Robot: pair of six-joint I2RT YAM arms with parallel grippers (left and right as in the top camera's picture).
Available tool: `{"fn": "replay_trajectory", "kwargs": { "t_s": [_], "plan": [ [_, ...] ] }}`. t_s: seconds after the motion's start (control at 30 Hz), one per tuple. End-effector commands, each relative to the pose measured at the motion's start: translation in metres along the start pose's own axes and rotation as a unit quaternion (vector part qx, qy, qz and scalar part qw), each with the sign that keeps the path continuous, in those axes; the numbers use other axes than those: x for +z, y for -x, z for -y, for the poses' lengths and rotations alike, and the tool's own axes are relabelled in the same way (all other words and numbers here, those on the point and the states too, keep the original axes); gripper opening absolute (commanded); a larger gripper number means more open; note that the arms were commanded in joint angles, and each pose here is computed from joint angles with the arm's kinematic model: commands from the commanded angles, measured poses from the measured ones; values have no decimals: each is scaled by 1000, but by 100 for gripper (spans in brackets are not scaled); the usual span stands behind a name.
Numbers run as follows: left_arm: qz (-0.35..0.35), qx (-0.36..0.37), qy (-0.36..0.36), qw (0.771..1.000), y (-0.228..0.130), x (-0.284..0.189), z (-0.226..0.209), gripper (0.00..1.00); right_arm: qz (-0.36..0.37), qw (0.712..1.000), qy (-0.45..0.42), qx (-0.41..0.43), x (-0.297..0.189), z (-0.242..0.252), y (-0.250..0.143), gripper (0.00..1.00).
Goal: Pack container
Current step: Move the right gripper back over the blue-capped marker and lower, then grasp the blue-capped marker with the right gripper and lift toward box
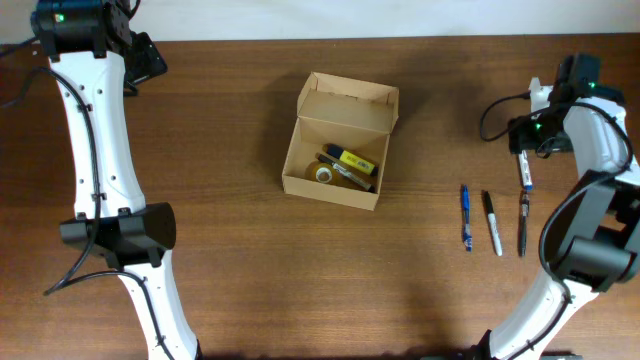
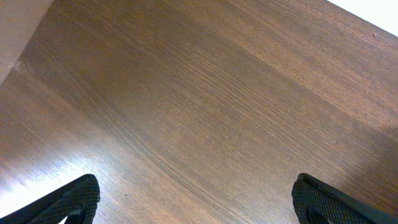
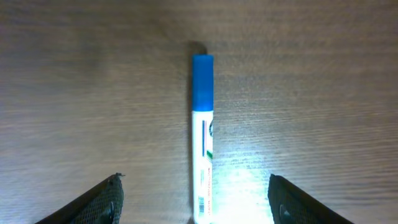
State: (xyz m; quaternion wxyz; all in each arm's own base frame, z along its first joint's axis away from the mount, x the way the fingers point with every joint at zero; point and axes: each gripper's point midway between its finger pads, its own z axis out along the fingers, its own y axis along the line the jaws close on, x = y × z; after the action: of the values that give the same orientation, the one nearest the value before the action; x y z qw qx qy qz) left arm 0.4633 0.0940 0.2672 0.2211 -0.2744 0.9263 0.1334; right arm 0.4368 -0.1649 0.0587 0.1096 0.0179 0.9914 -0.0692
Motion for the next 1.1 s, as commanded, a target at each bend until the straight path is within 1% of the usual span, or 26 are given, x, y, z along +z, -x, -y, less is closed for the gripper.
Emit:
{"fn": "replay_trajectory", "kwargs": {
  "t_s": [0.0,0.1,0.17,0.23,0.33,0.5,0.8,0.87,0.9,0.93,1.0,1.07],
  "plan": [
    [6,-1,5,1000,3,-1,-4,100,-19,1000,-10,15,17,10,-9,74],
    [6,-1,5,1000,3,-1,-4,100,-28,999,-8,21,27,13,-13,74],
    [6,-1,5,1000,3,-1,-4,100,-29,999,-6,25,30,12,-13,71],
    [6,-1,5,1000,3,-1,-4,100,-31,999,-5,29,33,12,-14,60],
    [6,-1,5,1000,3,-1,-4,100,-39,999,-3,32,39,11,-17,54],
    [6,-1,5,1000,3,-1,-4,100,-50,998,0,50,49,8,-21,53],
    [6,-1,5,1000,3,-1,-4,100,-61,997,3,49,60,6,-26,53],
    [6,-1,5,1000,3,-1,-4,100,-65,997,4,48,63,5,-28,48],
    [6,-1,5,1000,3,-1,-4,100,-68,996,5,50,65,5,-29,42],
    [7,-1,5,1000,3,-1,-4,100,-72,996,6,51,67,4,-31,32],
    [6,-1,5,1000,3,-1,-4,100,-76,996,7,51,69,3,-33,20],
    [6,-1,5,1000,3,-1,-4,100,-78,996,8,51,70,3,-34,6]
  ]
}}
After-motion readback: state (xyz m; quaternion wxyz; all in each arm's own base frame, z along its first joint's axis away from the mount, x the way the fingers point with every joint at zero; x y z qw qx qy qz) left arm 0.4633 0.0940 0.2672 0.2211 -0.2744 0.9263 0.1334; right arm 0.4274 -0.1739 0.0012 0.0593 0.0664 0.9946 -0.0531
